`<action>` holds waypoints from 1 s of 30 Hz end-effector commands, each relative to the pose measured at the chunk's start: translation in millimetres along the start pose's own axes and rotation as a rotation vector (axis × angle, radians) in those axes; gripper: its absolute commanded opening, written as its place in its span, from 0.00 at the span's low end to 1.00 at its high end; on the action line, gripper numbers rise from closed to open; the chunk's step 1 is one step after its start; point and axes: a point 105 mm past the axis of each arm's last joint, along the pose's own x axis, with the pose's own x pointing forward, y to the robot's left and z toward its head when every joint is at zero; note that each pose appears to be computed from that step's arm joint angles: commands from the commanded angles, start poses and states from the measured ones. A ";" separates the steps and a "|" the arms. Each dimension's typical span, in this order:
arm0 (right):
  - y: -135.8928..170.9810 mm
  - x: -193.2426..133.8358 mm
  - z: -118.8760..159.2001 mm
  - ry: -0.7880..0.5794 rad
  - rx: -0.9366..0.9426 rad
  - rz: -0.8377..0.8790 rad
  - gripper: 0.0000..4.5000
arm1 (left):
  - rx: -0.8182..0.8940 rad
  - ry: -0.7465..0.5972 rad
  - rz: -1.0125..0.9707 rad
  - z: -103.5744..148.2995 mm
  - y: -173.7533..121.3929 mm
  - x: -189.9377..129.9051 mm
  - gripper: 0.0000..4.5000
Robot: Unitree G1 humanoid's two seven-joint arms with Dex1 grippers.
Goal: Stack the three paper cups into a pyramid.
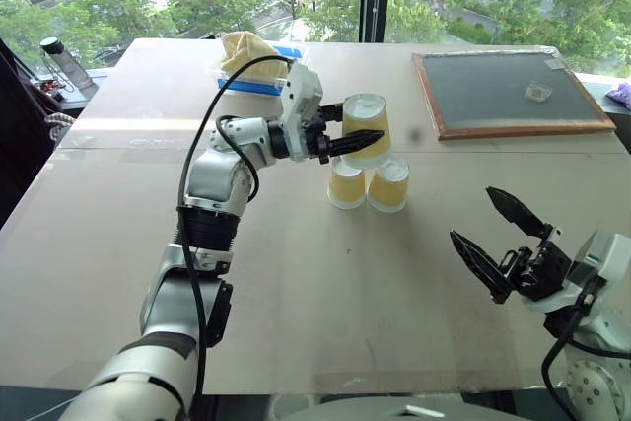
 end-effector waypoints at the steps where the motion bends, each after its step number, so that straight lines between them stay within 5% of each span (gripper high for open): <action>1: 5.1 2.4 9.0 -0.034 -0.032 0.015 1.00 | 0.059 0.007 -0.024 4.3 -2.1 1.8 0.63; 29: 11.8 2.6 4.8 -0.018 -0.013 0.037 1.00 | 0.062 0.001 -0.059 -6.1 1.0 12.0 0.63; 30: 11.8 2.7 4.7 -0.017 -0.014 0.037 1.00 | 0.062 0.002 -0.060 -6.3 0.6 11.9 0.69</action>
